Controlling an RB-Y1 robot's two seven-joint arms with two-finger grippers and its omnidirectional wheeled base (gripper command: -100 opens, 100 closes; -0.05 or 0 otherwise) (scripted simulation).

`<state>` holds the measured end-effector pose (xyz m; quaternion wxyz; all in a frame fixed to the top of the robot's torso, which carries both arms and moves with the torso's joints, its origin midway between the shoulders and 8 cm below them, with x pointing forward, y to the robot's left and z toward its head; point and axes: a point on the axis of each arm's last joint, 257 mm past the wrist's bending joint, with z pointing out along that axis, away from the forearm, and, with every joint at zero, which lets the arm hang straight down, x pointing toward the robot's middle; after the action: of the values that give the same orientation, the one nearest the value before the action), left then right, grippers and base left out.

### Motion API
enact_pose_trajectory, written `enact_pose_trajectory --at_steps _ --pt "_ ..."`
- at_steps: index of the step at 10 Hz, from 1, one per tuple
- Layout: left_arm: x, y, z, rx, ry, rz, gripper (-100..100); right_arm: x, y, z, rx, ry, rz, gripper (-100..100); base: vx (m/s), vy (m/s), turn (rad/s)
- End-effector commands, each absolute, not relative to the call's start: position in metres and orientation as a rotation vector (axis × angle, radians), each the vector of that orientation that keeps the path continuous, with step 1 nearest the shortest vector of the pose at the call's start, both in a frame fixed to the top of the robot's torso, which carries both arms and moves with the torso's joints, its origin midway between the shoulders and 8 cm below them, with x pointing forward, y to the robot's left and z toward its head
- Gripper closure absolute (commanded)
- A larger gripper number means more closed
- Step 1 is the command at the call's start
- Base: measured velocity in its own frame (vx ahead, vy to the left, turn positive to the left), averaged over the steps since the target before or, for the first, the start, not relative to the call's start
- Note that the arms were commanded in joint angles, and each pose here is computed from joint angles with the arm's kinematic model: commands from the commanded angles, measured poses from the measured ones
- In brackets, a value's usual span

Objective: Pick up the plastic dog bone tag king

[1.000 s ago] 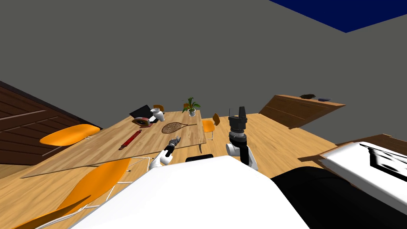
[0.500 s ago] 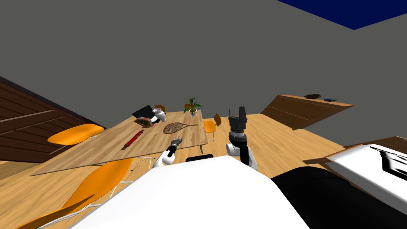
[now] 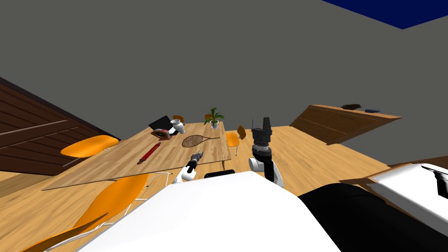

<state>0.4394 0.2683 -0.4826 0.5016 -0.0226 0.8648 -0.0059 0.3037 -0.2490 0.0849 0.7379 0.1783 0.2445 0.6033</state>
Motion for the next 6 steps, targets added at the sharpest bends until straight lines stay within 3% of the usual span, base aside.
enact_pose_trajectory --at_steps 1,6 --pt "0.439 0.261 -0.483 -0.035 2.09 -0.007 -100 0.304 -0.249 0.085 0.391 0.537 1.325 0 0.032 0.049 0.019" --pt "0.433 0.224 -0.485 -0.038 2.09 -0.03 -100 0.304 -0.249 0.085 0.391 0.537 1.325 0 0.033 0.044 0.036"
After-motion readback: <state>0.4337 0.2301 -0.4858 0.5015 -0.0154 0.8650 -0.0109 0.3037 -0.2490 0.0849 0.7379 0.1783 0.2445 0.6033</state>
